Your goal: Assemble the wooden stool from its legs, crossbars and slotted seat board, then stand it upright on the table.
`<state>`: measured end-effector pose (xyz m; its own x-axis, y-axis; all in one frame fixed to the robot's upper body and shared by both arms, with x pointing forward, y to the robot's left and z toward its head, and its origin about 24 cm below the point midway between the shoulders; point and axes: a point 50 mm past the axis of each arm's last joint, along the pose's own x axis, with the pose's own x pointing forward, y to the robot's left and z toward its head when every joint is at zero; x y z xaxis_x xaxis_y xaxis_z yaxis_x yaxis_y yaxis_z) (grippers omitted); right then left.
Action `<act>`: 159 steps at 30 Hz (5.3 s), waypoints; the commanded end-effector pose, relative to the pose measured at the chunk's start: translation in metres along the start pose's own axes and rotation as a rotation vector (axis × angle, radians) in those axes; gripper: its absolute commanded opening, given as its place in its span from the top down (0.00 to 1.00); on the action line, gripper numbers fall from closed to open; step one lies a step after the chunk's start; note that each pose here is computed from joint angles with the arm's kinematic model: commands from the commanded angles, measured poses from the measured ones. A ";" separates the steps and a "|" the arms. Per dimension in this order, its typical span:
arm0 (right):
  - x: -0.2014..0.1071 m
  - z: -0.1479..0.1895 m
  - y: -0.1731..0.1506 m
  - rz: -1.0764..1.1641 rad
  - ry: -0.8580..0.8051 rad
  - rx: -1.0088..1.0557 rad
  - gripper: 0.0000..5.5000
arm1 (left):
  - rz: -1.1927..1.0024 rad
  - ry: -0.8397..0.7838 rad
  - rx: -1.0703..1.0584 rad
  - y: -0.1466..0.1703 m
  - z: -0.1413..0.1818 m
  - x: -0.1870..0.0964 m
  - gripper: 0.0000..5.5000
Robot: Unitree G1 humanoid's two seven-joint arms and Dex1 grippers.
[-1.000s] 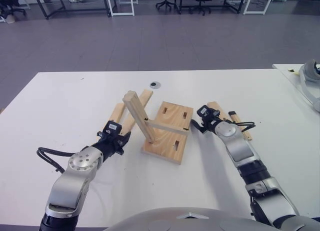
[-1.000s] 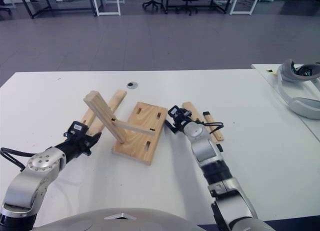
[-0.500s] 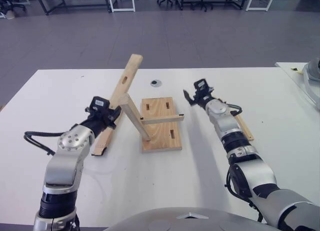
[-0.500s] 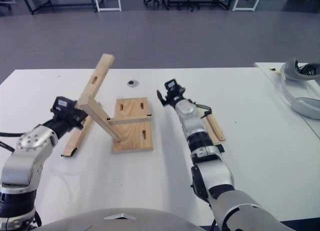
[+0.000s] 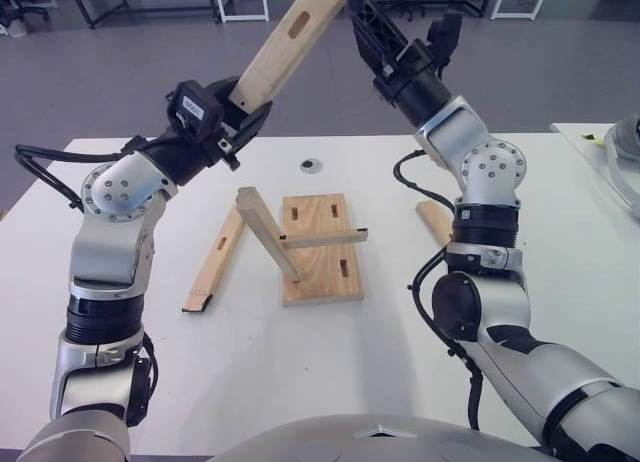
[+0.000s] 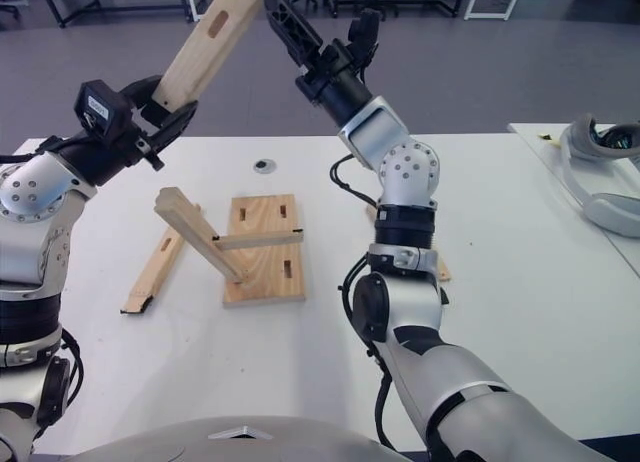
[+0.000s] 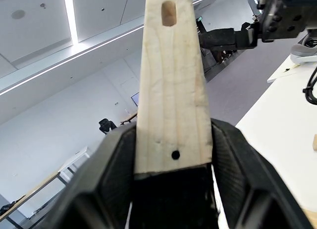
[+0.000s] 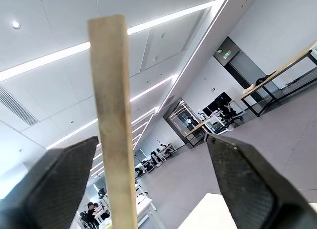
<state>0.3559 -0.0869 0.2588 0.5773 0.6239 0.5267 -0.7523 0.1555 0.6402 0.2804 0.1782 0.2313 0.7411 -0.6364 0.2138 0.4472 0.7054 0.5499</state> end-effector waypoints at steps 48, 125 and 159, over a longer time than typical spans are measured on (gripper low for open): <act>-0.168 -0.027 -0.002 -0.819 -0.041 -0.456 0.82 | 0.509 0.481 -0.229 -0.030 -0.075 -0.094 0.31; -0.192 -0.090 -0.017 -1.187 0.439 -0.734 0.82 | 0.283 0.505 -0.307 -0.093 -0.073 -0.057 0.31; -0.161 0.017 -0.016 -0.910 -0.102 -0.305 0.82 | 0.314 0.475 -0.335 -0.099 -0.070 -0.047 0.31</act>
<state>0.2773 -0.2021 0.1643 0.9943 0.0823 -0.0680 -0.0203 0.7708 0.6368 0.2378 0.1558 0.1108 0.9617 -0.2597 -0.0880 0.2725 0.9412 0.1998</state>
